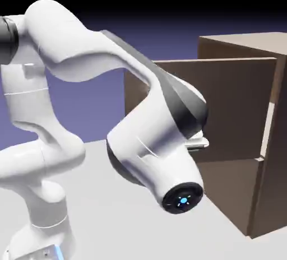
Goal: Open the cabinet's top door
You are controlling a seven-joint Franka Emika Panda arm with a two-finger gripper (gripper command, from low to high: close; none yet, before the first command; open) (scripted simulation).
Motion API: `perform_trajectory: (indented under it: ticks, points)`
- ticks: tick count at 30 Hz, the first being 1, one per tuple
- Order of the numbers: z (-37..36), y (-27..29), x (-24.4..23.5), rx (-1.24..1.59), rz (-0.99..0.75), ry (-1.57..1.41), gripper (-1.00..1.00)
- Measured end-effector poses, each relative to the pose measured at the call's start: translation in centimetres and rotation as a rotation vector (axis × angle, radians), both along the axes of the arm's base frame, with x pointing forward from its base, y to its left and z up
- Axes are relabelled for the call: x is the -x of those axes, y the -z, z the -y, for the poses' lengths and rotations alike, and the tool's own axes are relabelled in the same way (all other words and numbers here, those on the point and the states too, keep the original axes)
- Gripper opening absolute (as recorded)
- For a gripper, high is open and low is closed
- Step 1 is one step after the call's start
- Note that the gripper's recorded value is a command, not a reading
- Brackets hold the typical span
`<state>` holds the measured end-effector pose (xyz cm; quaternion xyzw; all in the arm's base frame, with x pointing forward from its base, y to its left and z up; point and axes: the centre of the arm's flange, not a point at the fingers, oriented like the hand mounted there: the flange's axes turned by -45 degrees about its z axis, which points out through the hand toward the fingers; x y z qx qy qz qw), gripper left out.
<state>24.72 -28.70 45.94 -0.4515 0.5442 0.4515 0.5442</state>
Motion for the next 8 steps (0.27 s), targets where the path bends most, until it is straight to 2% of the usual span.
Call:
perform_trajectory:
  ticks: [6, 7, 8]
  points:
    - [4.5, 0.0, -1.4, 0.0, 0.0, -0.131, -1.0]
    - [4.6, 0.0, -1.4, 0.0, 0.0, -0.133, 1.0]
    - [4.5, 0.0, -1.5, 0.0, 0.0, -0.136, 1.0]
